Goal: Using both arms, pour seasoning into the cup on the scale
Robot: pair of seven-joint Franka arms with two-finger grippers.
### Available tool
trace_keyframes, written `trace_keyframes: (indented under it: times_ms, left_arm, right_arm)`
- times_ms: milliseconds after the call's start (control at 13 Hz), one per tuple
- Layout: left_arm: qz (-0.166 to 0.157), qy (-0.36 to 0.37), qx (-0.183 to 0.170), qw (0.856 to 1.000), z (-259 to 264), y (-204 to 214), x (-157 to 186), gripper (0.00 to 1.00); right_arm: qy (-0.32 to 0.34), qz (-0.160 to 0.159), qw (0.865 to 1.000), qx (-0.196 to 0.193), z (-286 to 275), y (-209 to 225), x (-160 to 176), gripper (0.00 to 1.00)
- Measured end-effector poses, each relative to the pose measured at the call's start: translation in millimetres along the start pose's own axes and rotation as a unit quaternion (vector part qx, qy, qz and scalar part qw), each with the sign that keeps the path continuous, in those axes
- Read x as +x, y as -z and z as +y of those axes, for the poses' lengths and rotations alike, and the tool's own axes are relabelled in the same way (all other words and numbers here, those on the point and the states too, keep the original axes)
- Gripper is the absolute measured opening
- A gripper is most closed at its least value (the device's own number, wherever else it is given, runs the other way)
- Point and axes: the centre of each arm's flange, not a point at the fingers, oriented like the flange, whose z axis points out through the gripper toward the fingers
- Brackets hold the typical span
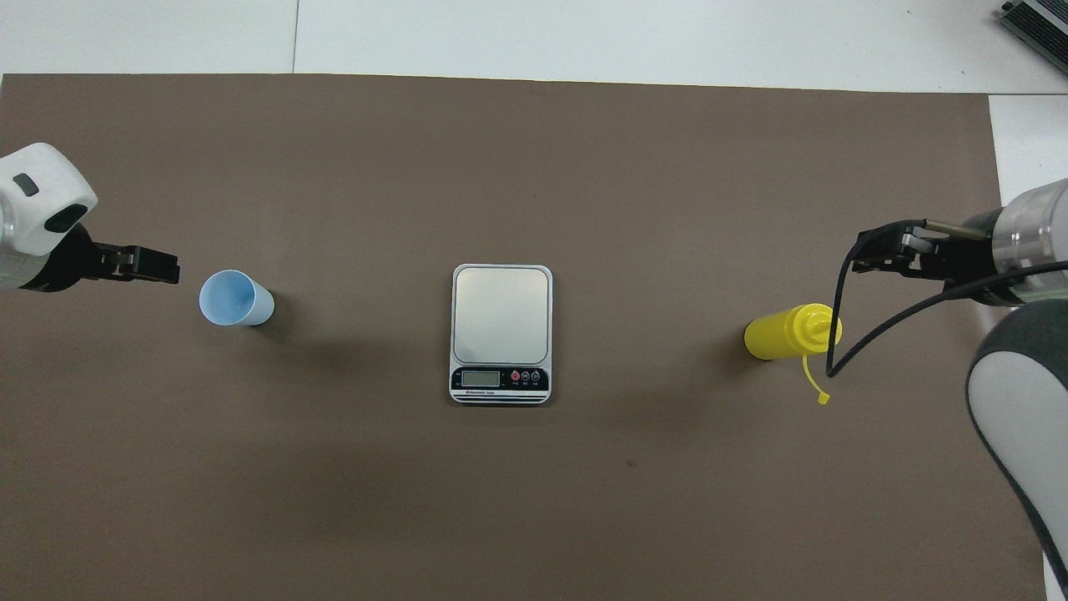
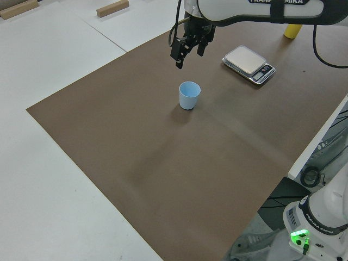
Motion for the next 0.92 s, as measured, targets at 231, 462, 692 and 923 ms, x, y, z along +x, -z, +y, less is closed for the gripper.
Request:
trace_keyframes:
  times_ms: [231,462,692,923]
  left_arm:
    - [0.005,0.044,-0.001,0.999,-1.7,-57.2,-8.8,1.0]
    - [0.005,0.071,-0.015,0.997,0.7,-88.2,-21.5,1.0]
    - [0.009,0.084,-0.021,0.996,0.7,-110.4,-29.7,1.0]
    - [0.009,0.088,-0.022,0.996,-3.1,-128.6,-28.5,1.0]
  right_arm:
    - [0.0,0.0,1.0,0.0,0.0,0.0,0.0,1.0]
    - [0.0,0.0,1.0,0.0,0.0,0.0,0.0,1.0]
    - [0.0,0.0,1.0,0.0,0.0,0.0,0.0,1.0]
    - [0.0,0.0,1.0,0.0,0.0,0.0,0.0,1.0]
